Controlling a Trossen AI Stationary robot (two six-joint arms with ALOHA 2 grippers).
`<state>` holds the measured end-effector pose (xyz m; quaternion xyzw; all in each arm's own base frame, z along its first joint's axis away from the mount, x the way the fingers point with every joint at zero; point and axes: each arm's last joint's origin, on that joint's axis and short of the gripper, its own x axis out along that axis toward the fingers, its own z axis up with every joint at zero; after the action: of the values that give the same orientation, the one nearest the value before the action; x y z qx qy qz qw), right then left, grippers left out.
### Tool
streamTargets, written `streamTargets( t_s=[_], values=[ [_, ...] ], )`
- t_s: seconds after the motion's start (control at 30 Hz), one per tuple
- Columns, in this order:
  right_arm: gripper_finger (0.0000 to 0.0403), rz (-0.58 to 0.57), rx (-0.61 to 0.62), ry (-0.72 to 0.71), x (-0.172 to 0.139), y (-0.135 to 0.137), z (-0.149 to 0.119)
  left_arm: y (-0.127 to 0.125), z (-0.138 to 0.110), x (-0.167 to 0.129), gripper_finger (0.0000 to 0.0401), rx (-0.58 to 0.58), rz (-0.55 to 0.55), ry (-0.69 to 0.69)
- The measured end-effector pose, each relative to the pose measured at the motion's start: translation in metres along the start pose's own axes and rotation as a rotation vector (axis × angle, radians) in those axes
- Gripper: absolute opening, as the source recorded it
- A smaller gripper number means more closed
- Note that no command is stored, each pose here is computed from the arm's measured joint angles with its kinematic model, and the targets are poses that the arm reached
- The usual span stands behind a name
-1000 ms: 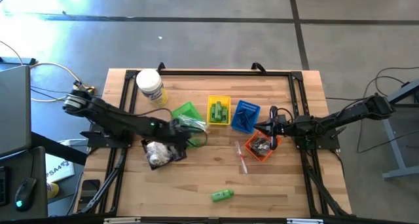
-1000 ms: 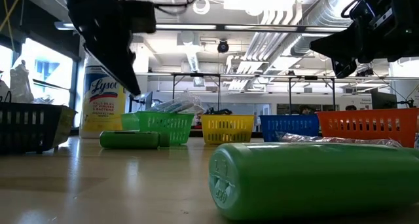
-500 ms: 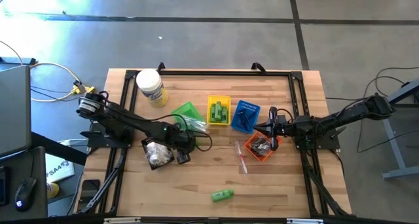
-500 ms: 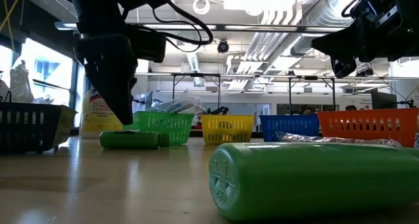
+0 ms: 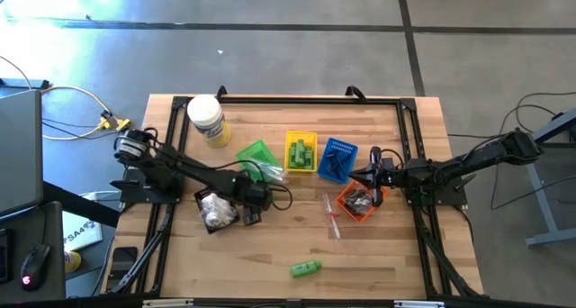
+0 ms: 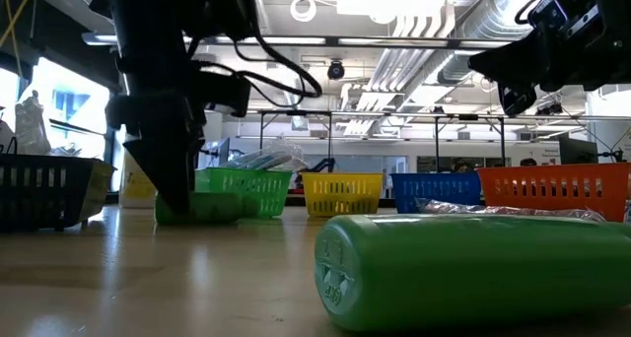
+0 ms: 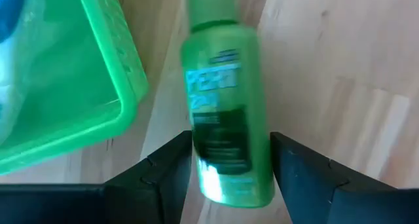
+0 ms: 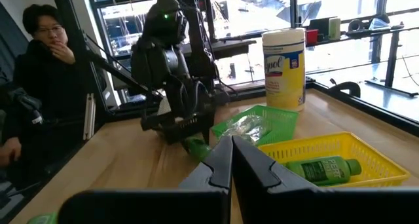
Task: Pick & Place Travel size toiletries
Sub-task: Put the shampoo bottle into the yellow bin
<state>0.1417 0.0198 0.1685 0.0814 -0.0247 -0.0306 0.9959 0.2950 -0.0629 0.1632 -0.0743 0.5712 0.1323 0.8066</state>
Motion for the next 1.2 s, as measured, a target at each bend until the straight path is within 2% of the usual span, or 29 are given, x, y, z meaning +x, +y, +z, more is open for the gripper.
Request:
streamTargets(
  t_s=[0.23,0.43,0.63,0.87,1.2],
  values=[
    [0.0003,0.003,0.002,-0.001,0.0,0.0,0.0,0.007,0.003,0.013,0.0196,-0.019,0.022,0.036],
    [0.0003,0.004,0.004,-0.003,0.0,0.0,0.0,0.006,0.004,0.013,0.0194,0.054,0.012,0.025],
    [0.0003,0.005,0.006,-0.008,0.0,0.0,0.001,0.005,0.004,0.013,0.015,0.056,-0.008,0.032],
    [0.0003,0.005,0.006,-0.008,0.0,0.0,0.001,0.005,0.005,0.014,0.0146,0.074,-0.018,0.021],
    [0.0003,0.054,0.008,-0.011,0.0,0.002,0.002,-0.005,0.013,-0.015,0.0125,0.123,-0.148,-0.123]
  ],
)
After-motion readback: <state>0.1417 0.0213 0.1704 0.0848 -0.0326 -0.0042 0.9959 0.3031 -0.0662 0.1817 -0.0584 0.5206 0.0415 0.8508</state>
